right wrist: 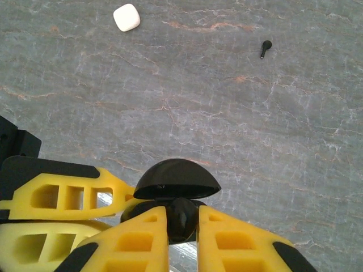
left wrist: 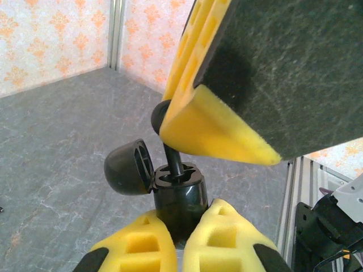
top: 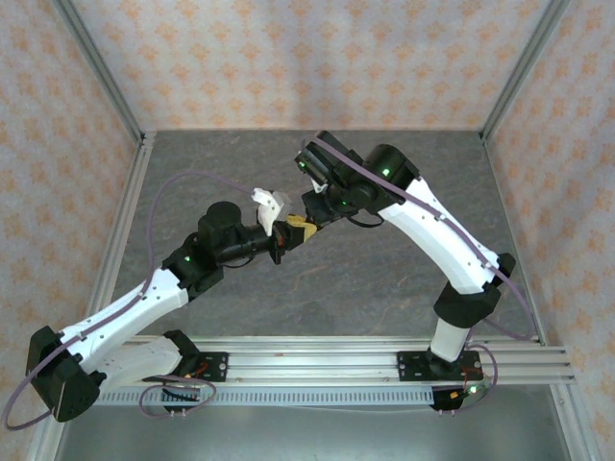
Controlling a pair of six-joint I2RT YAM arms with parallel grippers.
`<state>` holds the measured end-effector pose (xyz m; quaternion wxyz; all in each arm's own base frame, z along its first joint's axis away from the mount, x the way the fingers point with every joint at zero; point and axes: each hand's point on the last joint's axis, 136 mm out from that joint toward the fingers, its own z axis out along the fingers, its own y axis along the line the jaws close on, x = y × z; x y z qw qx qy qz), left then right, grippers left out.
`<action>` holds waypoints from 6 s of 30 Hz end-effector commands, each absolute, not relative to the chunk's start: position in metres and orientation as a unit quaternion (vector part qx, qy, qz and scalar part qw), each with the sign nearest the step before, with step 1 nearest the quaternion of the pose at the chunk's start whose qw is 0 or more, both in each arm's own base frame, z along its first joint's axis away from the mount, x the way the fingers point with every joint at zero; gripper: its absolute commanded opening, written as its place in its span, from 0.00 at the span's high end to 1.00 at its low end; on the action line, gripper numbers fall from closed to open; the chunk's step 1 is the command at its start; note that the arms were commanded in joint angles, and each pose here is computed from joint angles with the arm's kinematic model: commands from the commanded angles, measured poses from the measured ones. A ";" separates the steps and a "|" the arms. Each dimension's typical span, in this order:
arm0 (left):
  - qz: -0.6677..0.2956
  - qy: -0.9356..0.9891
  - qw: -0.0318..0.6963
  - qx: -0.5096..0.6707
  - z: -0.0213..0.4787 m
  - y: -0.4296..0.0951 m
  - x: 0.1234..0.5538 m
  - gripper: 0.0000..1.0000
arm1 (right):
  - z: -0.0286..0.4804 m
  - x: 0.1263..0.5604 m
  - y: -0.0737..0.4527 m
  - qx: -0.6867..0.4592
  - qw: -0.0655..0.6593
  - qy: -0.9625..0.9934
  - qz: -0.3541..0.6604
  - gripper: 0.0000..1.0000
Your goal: Insert wireless bluetooth earbuds into charging case
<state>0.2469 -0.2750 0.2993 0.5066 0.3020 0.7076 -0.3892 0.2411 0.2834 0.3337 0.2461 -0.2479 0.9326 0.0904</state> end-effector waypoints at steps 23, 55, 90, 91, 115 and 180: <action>-0.384 0.687 0.535 0.309 0.318 -0.273 0.245 1.00 | 0.322 0.221 0.293 -0.273 0.192 0.939 0.083 0.80; -0.407 0.668 0.546 0.300 0.333 -0.276 0.244 1.00 | 0.338 0.217 0.291 -0.201 0.197 0.952 0.117 0.67; -0.311 0.788 0.476 0.236 0.279 -0.208 0.212 1.00 | 0.271 0.371 0.250 0.015 0.210 0.956 0.202 0.60; -0.307 0.791 0.476 0.232 0.278 -0.206 0.212 1.00 | 0.260 0.381 0.251 0.017 0.203 0.958 0.200 0.60; -0.234 0.811 0.499 0.198 0.277 -0.199 0.251 1.00 | 0.092 0.525 0.285 0.024 0.168 0.972 0.161 0.58; -0.286 0.828 0.449 0.179 0.265 -0.217 0.256 1.00 | 0.068 0.450 0.260 0.075 0.093 0.979 0.167 0.73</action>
